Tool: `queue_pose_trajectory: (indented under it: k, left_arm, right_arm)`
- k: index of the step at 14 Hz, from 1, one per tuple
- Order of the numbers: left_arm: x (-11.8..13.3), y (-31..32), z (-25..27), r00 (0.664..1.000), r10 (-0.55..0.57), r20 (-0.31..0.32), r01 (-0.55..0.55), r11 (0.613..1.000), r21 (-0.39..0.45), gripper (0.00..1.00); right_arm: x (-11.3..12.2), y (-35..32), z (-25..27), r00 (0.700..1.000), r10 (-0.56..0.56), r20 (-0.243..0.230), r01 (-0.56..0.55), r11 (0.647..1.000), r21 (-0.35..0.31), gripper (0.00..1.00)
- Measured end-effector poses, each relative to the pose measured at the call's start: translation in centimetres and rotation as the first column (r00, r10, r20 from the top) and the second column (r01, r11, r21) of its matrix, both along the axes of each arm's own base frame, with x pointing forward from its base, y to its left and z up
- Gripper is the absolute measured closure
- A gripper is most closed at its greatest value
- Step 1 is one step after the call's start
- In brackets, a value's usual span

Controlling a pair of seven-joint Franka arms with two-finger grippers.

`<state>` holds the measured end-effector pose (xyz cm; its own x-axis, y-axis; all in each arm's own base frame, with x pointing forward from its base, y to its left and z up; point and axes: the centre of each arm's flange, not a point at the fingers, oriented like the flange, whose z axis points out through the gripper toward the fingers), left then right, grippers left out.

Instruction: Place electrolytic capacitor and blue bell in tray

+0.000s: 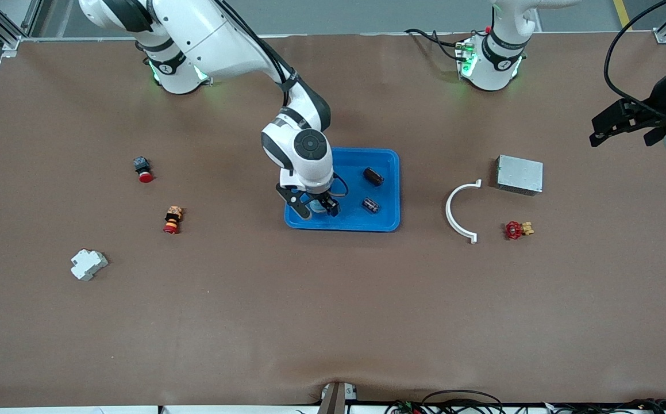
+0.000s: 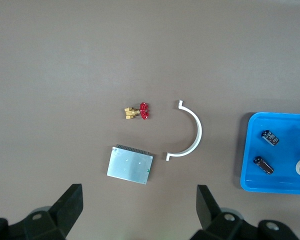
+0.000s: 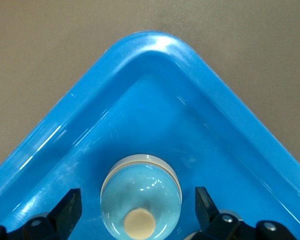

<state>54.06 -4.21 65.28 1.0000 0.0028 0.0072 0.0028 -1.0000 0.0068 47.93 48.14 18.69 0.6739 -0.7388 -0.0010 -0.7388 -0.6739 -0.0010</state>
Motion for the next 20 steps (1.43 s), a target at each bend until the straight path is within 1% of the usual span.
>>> queue_pose_trajectory:
  k: [2, 3, 5, 7, 10, 12, 15, 17, 20]
  left_arm:
    - [0.0, 0.0, 0.0, 1.0, 0.0, -0.002, 0.0, 1.0, 0.0, 0.0]
    - [0.0, 0.0, -0.1, 1.0, 0.0, -0.004, 0.0, 1.0, 0.0, 0.0]
    - [0.0, 0.0, -0.2, 1.0, 0.0, -0.006, 0.0, 1.0, 0.0, 0.0]
    - [0.0, -0.1, -0.2, 1.0, -0.001, -0.006, 0.002, 1.0, 0.0, 0.0]
    - [0.0, -0.1, -0.2, 1.0, -0.002, -0.007, 0.002, 1.0, 0.0, 0.0]
    - [0.0, 0.0, -0.2, 1.0, -0.001, -0.007, 0.001, 1.0, 0.0, 0.0]
    - [0.0, -0.1, -0.2, 1.0, 0.01, -0.006, -0.01, 1.0, 0.0, 0.0]
    - [0.0, -0.2, -0.2, 1.0, 0.017, -0.007, -0.017, 1.0, 0.001, 0.0]
    - [-0.2, -0.3, -0.4, 1.0, 0.016, -0.019, -0.016, 1.0, 0.002, 0.0]
  right_arm:
    - [0.4, 0.3, 0.7, 1.0, 0.004, 0.011, -0.004, 1.0, 0.004, 0.0]
    - [0.5, 0.4, 1.0, 1.0, 0.016, 0.006, -0.016, 1.0, -0.008, 0.0]
    - [0.8, 0.3, 1.9, 0.998, 0.056, -0.024, -0.057, 0.997, -0.045, 0.0]
    - [1.4, -0.3, 4.4, 0.994, 0.095, -0.046, -0.098, 0.992, -0.075, 0.0]
    - [3.5, -3.5, 9.8, 0.98, 0.182, -0.08, -0.19, 0.976, -0.103, 0.0]
    - [5.9, -7.6, 13.1, 0.961, 0.256, -0.108, -0.267, 0.958, -0.105, 0.0]
    - [9.7, -15.4, 16.8, 0.921, 0.358, -0.156, -0.374, 0.923, -0.09, 0.0]
    - [11.5, -20.2, 18.6, 0.888, 0.426, -0.174, -0.442, 0.894, -0.069, 0.0]
    - [13.3, -27.2, 21.0, 0.829, 0.525, -0.195, -0.54, 0.841, -0.032, 0.0]
